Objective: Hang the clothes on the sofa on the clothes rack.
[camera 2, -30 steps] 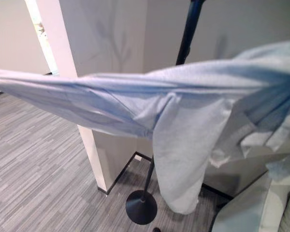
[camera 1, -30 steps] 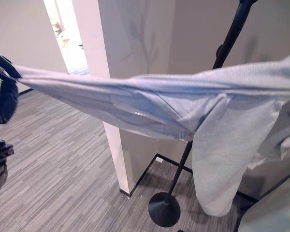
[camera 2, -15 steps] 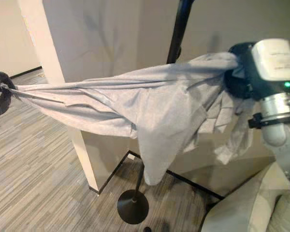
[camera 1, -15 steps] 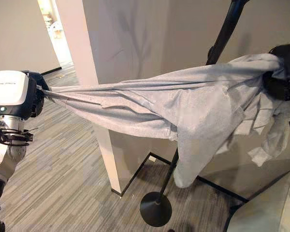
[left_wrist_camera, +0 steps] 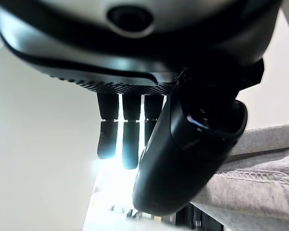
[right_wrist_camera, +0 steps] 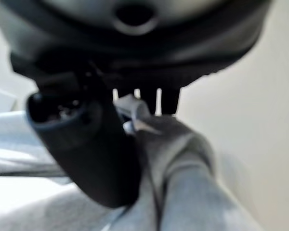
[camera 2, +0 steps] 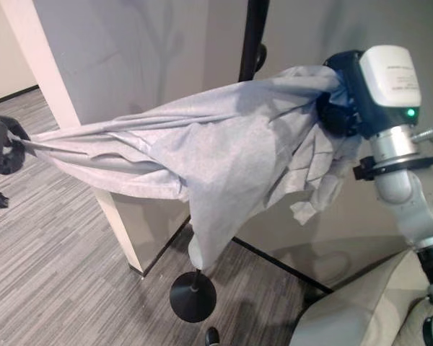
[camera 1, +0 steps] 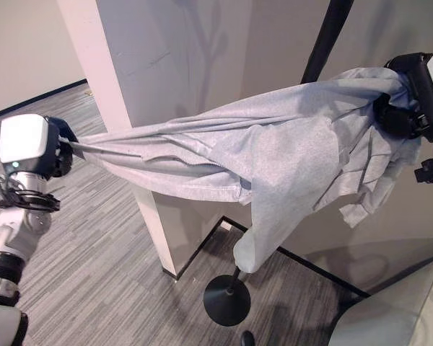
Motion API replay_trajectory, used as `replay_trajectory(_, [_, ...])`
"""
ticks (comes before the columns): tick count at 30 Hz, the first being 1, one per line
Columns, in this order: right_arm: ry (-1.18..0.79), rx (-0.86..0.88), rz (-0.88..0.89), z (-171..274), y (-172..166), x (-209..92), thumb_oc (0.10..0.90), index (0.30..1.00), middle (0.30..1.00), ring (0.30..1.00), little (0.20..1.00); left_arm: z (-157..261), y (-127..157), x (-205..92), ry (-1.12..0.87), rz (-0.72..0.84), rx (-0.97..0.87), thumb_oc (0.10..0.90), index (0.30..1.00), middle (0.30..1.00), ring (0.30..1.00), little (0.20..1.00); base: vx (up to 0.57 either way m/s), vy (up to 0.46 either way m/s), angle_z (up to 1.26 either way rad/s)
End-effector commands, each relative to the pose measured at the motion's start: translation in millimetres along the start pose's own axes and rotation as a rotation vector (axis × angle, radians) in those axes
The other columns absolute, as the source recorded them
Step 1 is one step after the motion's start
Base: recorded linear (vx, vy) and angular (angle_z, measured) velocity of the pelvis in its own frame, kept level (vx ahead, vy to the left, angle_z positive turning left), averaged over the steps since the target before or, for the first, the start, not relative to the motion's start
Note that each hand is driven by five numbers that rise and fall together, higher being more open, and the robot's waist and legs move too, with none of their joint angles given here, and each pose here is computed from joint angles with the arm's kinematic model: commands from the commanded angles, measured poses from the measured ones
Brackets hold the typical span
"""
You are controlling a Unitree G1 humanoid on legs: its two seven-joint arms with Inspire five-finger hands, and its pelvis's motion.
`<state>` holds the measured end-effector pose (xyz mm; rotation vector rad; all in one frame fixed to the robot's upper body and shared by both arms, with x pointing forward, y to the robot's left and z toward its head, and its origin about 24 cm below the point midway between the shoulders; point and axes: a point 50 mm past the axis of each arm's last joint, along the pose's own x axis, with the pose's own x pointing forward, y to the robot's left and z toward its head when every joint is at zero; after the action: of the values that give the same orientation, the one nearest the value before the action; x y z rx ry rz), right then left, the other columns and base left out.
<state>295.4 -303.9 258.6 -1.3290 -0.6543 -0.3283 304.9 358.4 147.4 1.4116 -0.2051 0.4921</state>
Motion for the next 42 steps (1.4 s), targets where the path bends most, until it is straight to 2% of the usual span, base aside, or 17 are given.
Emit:
replay_trajectory(1, [0.208, -0.068, -0.169, -40, -41, -4, 0.4, 0.3, 0.3, 0.3, 0.3, -53, 34, -14, 0.237, 0.117, 0.053, 0.4, 0.3, 0.3, 0.3, 0.3, 0.01, -0.054, -0.09])
replay_trajectory(8, [0.241, 0.012, -0.163, -37, -26, -55, 0.4, 0.3, 0.3, 0.3, 0.3, -51, -23, -92, 0.363, 0.015, -0.135, 0.4, 0.3, 0.3, 0.3, 0.3, 0.02, -0.026, -0.01])
replay_trajectory(11, [0.266, 0.12, -0.158, -27, -7, -79, 0.4, 0.3, 0.3, 0.3, 0.3, -44, -56, -129, 0.53, -0.004, -0.327, 0.4, 0.3, 0.3, 0.3, 0.3, 0.01, -0.01, 0.07])
replay_trajectory(12, [0.268, 0.12, -0.157, -27, -8, -80, 0.4, 0.3, 0.3, 0.3, 0.3, -43, -56, -130, 0.529, -0.005, -0.328, 0.4, 0.3, 0.3, 0.3, 0.3, 0.0, 0.0, 0.0])
replay_trajectory(13, [0.282, 0.245, -0.146, -14, 12, -93, 0.4, 0.3, 0.3, 0.3, 0.3, -35, -72, -149, 0.683, 0.048, -0.555, 0.4, 0.3, 0.3, 0.3, 0.3, 0.0, 0.0, 0.0])
replay_trajectory(17, [0.284, 0.572, -0.137, 24, 48, -111, 0.4, 0.3, 0.3, 0.3, 0.3, -8, -100, -188, 0.898, 0.105, -1.046, 0.4, 0.3, 0.3, 0.3, 0.3, -0.05, 0.021, -0.01])
replay_trajectory(19, [0.273, 0.668, -0.129, 37, 56, -112, 0.4, 0.3, 0.3, 0.3, 0.3, 1, -109, -198, 0.944, 0.086, -1.143, 0.4, 0.3, 0.3, 0.3, 0.3, -0.06, 0.016, -0.06])
replay_trajectory(21, [0.214, 0.998, -0.021, 84, 84, -115, 0.4, 0.3, 0.3, 0.3, 0.3, 43, -140, -225, 1.018, -0.115, -1.351, 0.4, 0.3, 0.3, 0.3, 0.3, -0.11, 0.016, -0.11])
replay_trajectory(22, [0.214, 0.999, -0.02, 84, 84, -115, 0.4, 0.3, 0.3, 0.3, 0.3, 43, -140, -226, 1.018, -0.115, -1.351, 0.4, 0.3, 0.3, 0.3, 0.3, -0.07, 0.02, -0.17])
replay_trajectory(25, [0.163, 1.201, 0.043, 113, 94, -109, 0.8, 0.9, 0.9, 0.9, 0.9, 76, -152, -234, 0.999, -0.25, -1.448, 0.4, 0.3, 0.3, 0.3, 0.3, -0.07, 0.028, -0.15])
replay_trajectory(26, [0.142, 1.267, 0.088, 125, 100, -105, 0.8, 0.9, 0.9, 0.9, 0.9, 94, -156, -237, 0.976, -0.328, -1.498, 0.4, 0.3, 0.3, 0.3, 0.3, -0.07, 0.025, -0.23])
replay_trajectory(30, [0.117, 1.274, 0.139, 133, 104, -102, 0.8, 0.9, 0.9, 0.9, 0.9, 109, -159, -243, 0.943, -0.416, -1.517, 0.4, 0.3, 0.3, 0.3, 0.3, -0.05, 0.024, -0.22])
replay_trajectory(36, [0.257, 1.314, 0.163, 118, 114, -119, 0.8, 0.9, 0.9, 0.9, 0.9, 115, -166, -266, 1.025, -0.519, -1.582, 0.4, 0.3, 0.3, 0.3, 0.3, -0.03, 0.015, -0.18])
replay_trajectory(38, [0.31, 1.324, 0.175, 112, 118, -129, 0.8, 0.9, 0.9, 0.9, 0.9, 113, -169, -276, 1.081, -0.533, -1.607, 0.529, 0.493, 0.493, 0.493, 0.493, -0.02, 0.012, -0.11])
replay_trajectory(39, [0.329, 1.332, 0.186, 110, 120, -132, 0.8, 0.9, 0.9, 0.9, 0.9, 112, -170, -278, 1.099, -0.53, -1.625, 0.646, 0.669, 0.669, 0.669, 0.669, -0.01, 0.009, -0.05])
replay_trajectory(40, [0.347, 1.334, 0.182, 105, 119, -137, 0.8, 0.9, 0.9, 0.9, 0.9, 111, -171, -282, 1.118, -0.543, -1.631, 0.8, 0.9, 0.9, 0.9, 0.9, -0.02, 0.013, -0.07])
replay_trajectory(42, [0.397, 1.362, 0.18, 94, 121, -148, 0.8, 0.9, 0.9, 0.9, 0.9, 106, -173, -292, 1.16, -0.554, -1.649, 0.8, 0.9, 0.9, 0.9, 0.9, -0.01, 0.005, -0.06])
